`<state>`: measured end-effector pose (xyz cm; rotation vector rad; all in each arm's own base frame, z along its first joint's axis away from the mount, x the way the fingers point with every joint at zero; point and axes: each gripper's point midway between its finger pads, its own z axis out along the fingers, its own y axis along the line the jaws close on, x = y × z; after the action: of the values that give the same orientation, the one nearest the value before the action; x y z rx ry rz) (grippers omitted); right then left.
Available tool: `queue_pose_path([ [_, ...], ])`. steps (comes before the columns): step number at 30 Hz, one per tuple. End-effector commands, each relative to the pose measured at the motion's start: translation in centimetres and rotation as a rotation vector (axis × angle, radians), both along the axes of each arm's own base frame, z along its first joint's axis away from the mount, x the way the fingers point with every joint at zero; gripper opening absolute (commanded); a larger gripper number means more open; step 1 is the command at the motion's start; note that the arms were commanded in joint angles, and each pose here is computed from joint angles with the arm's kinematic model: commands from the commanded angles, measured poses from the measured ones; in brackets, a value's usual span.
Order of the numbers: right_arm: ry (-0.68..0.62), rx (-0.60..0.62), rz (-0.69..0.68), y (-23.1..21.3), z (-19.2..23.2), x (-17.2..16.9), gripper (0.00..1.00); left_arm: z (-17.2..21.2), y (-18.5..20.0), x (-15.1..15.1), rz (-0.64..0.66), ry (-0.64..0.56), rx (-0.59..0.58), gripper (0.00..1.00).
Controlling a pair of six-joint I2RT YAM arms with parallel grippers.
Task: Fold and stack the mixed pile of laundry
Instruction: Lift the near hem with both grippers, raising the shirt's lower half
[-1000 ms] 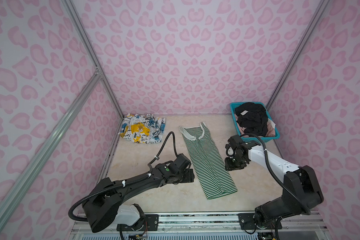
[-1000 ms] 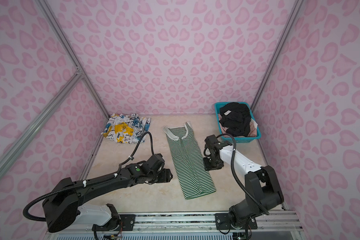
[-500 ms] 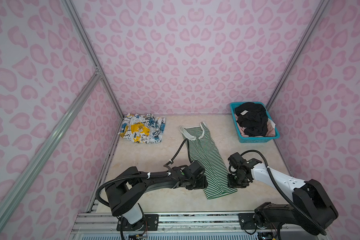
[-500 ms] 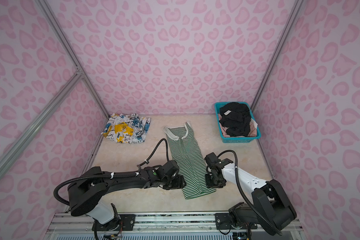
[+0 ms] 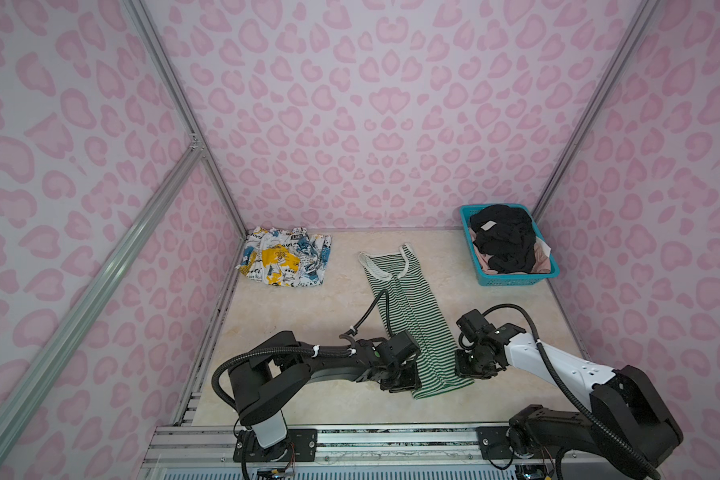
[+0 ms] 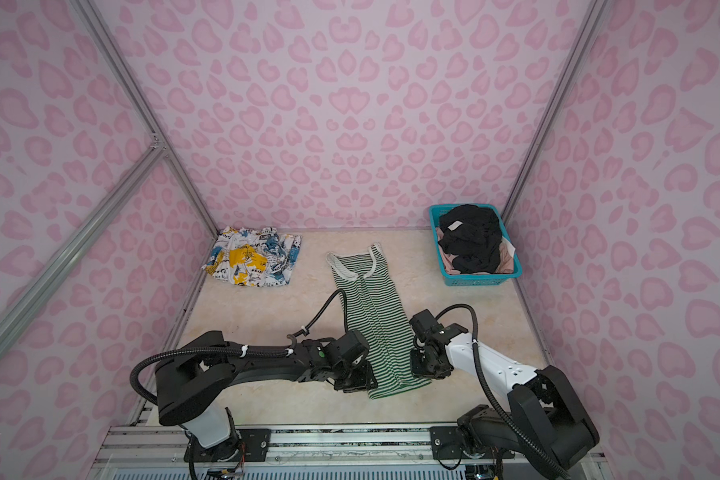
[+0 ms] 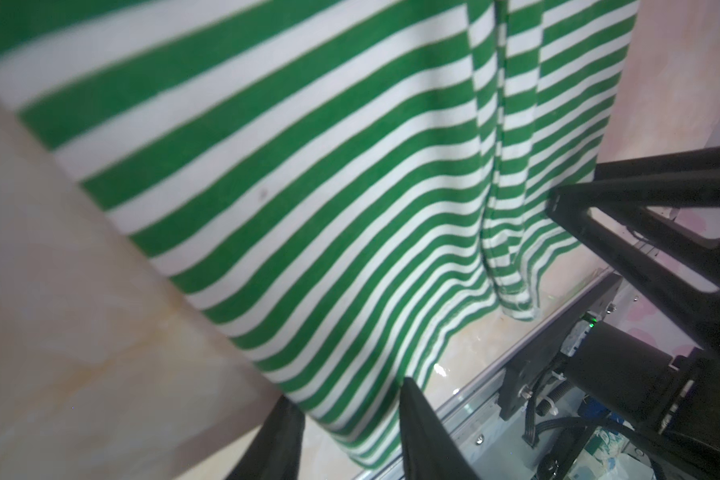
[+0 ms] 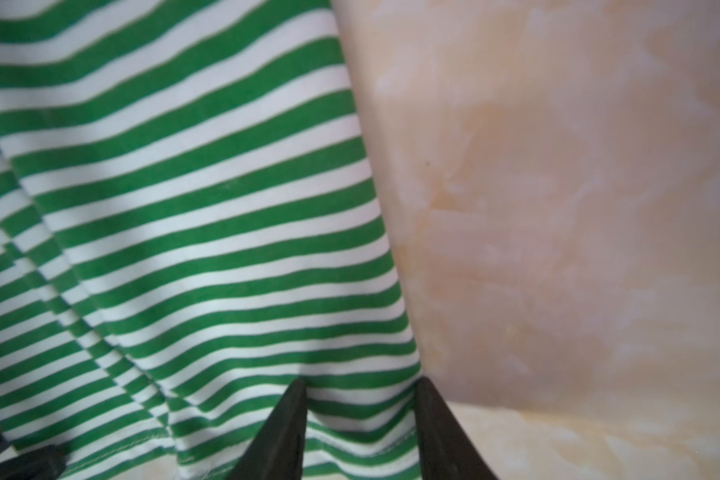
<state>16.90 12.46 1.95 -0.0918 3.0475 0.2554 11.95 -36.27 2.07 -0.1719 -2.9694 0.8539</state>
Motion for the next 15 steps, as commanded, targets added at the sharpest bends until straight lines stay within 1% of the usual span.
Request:
queue_pose_path([
  [1, 0.011, -0.002, -0.006, -0.1, -0.1, -0.5, 0.43, -1.8, 2.9, -0.4, 0.029, 0.022, 0.150, 0.25],
  [2, 0.011, -0.003, -0.002, 0.0, -0.1, -0.5, 0.43, -1.8, 3.1, -0.3, 0.037, 0.018, 0.158, 0.20],
  [3, 0.007, -0.001, -0.002, 0.0, 0.1, -0.5, 0.43, -1.8, 3.5, -0.3, 0.044, 0.015, 0.168, 0.18],
  [6, 0.006, -0.003, 0.005, 0.0, 0.3, -0.7, 0.42, -1.8, 4.4, -0.1, 0.061, 0.006, 0.189, 0.16],
  [10, 0.012, 0.004, 0.020, 0.4, 0.7, -1.0, 0.43, -1.8, 4.9, -0.2, 0.039, 0.003, 0.205, 0.14],
  [14, 0.006, -0.003, 0.040, 0.6, 1.4, -1.2, 0.45, -2.0, 5.8, -0.2, 0.024, 0.001, 0.239, 0.04],
  [15, 0.002, -0.005, 0.042, 0.5, 1.5, -1.1, 0.46, -1.9, 6.0, -0.2, 0.023, 0.001, 0.241, 0.03],
])
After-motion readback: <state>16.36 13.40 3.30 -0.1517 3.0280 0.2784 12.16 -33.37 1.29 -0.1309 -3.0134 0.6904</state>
